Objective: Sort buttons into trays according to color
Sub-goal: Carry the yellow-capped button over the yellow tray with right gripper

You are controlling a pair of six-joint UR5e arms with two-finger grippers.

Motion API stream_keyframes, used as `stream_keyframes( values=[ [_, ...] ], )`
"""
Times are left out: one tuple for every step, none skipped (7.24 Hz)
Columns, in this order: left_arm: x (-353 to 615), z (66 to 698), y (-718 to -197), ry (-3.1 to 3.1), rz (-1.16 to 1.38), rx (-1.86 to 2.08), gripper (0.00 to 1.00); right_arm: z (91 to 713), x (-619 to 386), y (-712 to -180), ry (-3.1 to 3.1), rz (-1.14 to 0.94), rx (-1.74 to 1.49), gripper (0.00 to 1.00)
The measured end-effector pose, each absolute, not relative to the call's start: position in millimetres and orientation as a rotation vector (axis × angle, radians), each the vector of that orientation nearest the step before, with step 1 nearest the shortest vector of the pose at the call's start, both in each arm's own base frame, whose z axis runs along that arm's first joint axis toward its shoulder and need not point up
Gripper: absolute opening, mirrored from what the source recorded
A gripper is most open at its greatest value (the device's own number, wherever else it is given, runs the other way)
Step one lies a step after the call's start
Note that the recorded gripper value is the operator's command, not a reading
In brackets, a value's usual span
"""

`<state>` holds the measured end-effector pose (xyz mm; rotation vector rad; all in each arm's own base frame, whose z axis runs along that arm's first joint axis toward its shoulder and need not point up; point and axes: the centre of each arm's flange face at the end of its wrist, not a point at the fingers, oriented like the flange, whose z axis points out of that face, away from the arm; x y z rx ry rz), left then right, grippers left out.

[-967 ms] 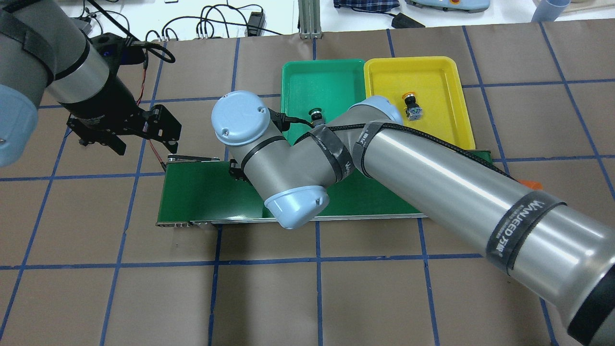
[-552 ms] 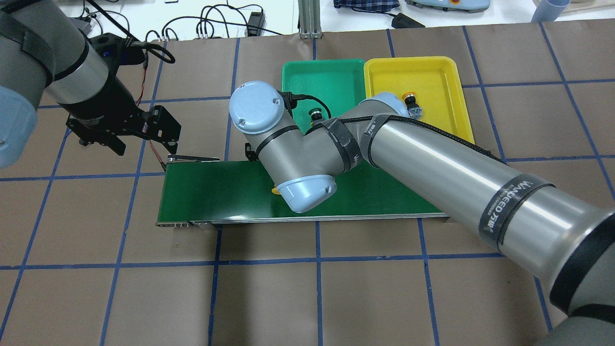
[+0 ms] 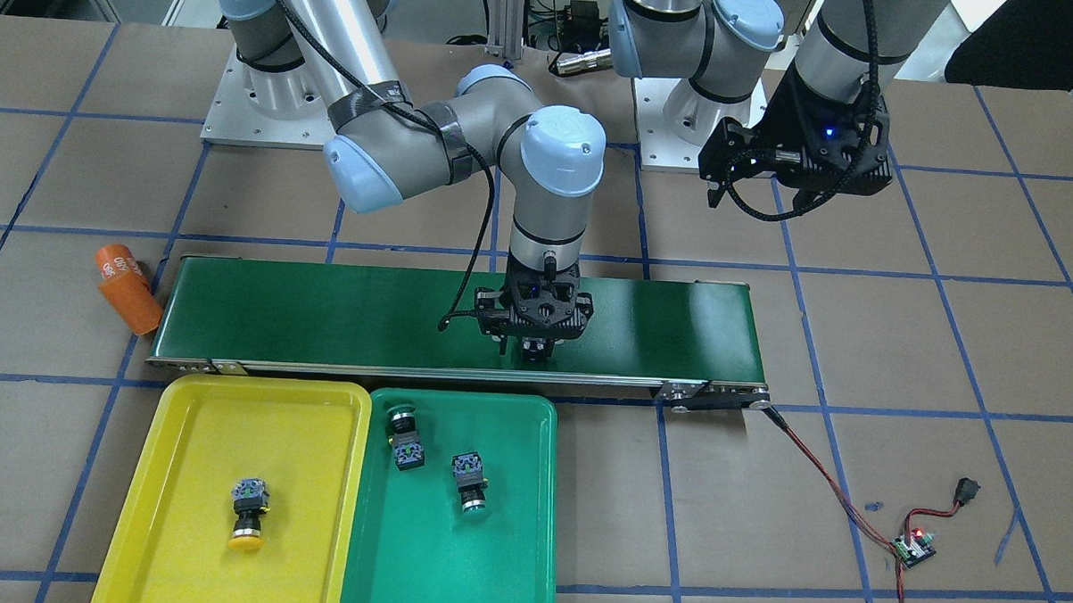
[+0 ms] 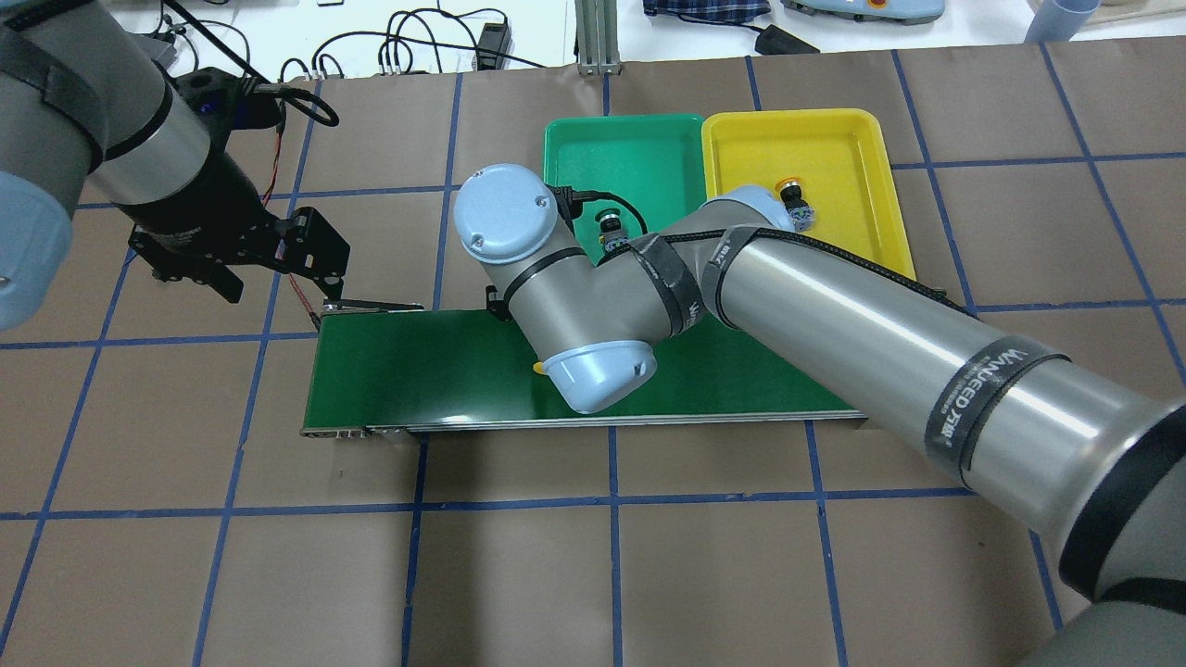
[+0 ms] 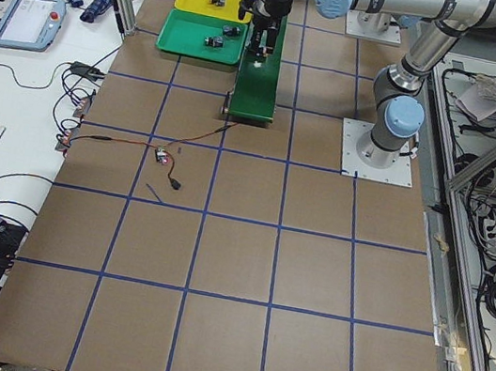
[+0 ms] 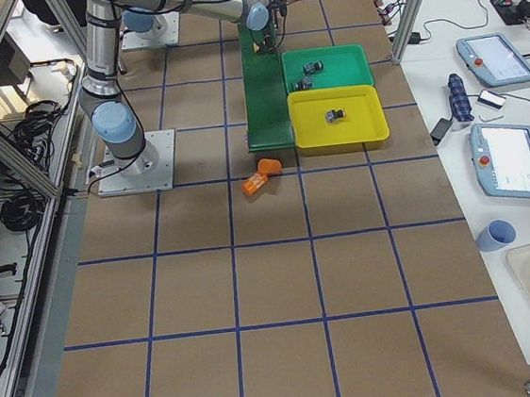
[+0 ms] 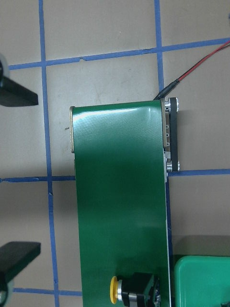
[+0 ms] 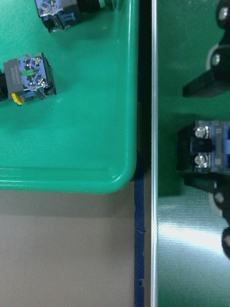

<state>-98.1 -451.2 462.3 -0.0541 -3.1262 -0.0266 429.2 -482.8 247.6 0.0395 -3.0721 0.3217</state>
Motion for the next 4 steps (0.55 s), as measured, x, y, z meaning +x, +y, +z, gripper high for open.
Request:
stream_keyframes(
  values=[
    [-98.0, 462.6, -451.0, -3.127, -0.024, -0.055, 1.0, 249.6, 428.3, -483.8, -3.077, 0.325, 0.035, 0.0],
    [-98.0, 462.7, -450.8, -3.127, -0.023, -0.055, 1.0, 252.0, 428.2, -484.5, -3.08, 0.331, 0.033, 0.0],
    [-98.0, 462.8, -450.7, -3.128, -0.023, -0.056, 1.0, 255.8, 427.1, -486.5, -3.081, 0.342, 0.03, 0.0],
    [-98.0, 462.9, -450.6, -3.128, -0.022, -0.056, 1.0, 265.2, 424.0, -491.2, -3.079, 0.367, 0.043, 0.0]
  ],
)
